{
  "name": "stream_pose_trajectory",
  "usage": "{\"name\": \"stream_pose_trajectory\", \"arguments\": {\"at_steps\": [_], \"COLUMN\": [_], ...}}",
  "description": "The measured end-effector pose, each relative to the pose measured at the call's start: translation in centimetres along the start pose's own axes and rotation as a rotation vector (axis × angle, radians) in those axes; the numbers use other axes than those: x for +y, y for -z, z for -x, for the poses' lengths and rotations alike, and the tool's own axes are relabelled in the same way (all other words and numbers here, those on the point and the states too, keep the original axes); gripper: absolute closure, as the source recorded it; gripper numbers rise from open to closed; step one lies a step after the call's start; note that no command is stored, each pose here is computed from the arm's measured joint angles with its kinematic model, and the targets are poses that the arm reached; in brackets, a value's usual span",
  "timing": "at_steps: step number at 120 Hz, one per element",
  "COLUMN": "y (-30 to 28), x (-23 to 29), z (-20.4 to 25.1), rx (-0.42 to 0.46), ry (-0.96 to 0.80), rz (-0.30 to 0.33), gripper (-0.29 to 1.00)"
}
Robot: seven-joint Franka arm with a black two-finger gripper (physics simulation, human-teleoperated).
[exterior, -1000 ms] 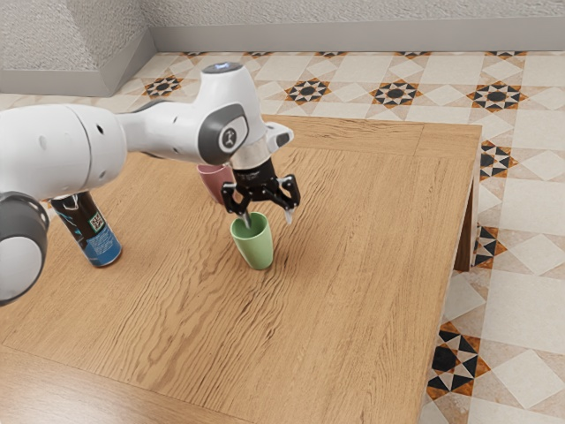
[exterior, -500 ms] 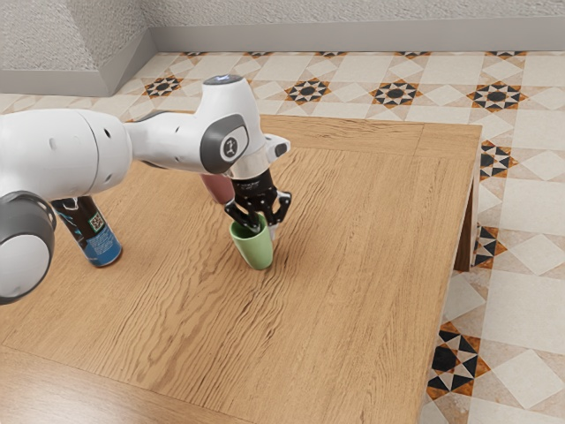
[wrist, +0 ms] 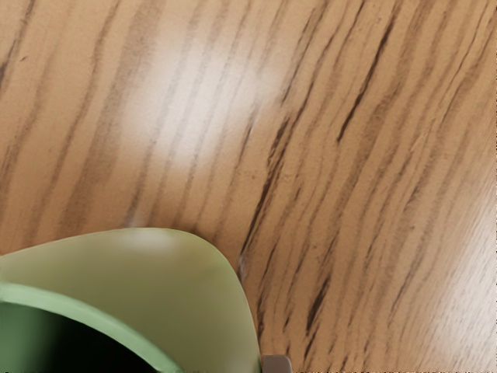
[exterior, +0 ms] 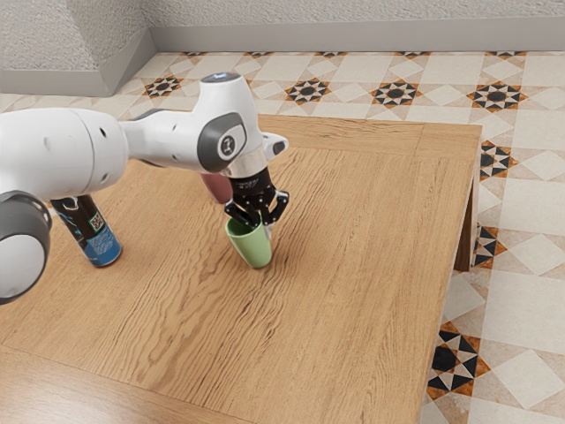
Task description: Place the right cup onto the left cup
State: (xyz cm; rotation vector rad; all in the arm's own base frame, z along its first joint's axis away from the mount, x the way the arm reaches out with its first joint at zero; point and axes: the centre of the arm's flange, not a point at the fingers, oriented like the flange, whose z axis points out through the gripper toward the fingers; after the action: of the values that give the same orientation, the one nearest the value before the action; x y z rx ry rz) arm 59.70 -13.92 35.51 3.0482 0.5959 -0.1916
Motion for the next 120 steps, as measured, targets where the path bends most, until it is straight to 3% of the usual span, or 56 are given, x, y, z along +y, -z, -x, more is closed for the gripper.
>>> {"name": "stream_pose_trajectory", "arguments": {"at_steps": [37,70,83,120], "y": [6.4,14.5,15.8,14.9], "x": [-1.0,-5.3,-5.3,-8.7], "z": [0.4,-4.3,-7.1,-13.2], "rx": [0.059,0.159,0.190,0.168], "ry": [-0.013,0.062,0.080,0.137], "rz": [-0.015,-0.059,-0.078,-0.107], "gripper": [0.78,0.78,0.78,0.78]}}
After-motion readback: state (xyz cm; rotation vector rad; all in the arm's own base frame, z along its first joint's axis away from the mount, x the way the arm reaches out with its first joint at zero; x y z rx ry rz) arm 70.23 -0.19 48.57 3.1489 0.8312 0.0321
